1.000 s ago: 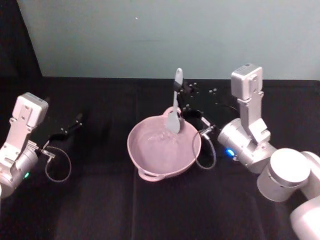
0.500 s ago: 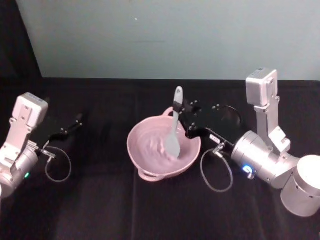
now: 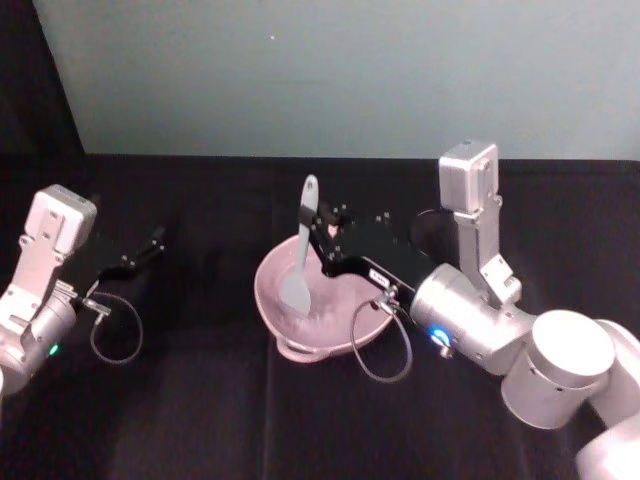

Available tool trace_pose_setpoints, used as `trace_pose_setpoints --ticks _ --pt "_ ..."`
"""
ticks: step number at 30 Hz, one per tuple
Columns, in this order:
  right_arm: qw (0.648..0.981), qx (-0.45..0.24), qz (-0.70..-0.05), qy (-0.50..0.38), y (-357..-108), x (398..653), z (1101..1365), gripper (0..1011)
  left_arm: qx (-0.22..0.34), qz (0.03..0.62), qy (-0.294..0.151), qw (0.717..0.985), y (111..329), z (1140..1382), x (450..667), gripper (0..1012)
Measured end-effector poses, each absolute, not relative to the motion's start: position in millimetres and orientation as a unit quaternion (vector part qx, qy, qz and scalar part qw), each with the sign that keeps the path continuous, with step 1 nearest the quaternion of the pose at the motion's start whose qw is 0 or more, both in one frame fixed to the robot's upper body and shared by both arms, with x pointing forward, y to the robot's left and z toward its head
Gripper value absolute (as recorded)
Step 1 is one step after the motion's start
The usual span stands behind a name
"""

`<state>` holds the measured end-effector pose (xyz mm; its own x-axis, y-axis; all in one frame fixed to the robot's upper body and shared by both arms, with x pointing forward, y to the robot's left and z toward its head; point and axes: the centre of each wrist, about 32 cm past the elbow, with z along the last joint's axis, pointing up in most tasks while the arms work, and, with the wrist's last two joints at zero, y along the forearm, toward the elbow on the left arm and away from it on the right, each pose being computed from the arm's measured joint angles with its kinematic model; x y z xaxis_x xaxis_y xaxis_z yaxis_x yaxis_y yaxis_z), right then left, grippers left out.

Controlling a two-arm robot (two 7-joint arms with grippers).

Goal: Use the one hand to pick up the spoon and stir the clear water in the bowl.

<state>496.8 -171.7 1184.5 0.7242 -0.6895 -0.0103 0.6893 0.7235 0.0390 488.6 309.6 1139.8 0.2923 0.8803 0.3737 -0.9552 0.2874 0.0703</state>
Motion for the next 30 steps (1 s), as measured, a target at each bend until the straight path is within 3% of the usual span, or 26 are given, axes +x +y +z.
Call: trace_pose_setpoints --ticks 7,16,23,30 --pt "0.908 0.031 -0.416 -0.026 -165 512 1175 110 0.141 0.58 -0.132 0.791 310 1140 489 1011" --pt "0.882 0.038 -0.466 -0.049 -181 522 1181 110 0.141 0.58 -0.132 0.791 310 1140 489 1011" --pt "0.888 0.008 -0.457 -0.057 -205 507 1192 110 0.141 0.58 -0.132 0.791 310 1140 489 1011" --pt "0.908 -0.012 -0.416 -0.039 -212 486 1198 110 0.141 0.58 -0.132 0.791 310 1140 489 1011"
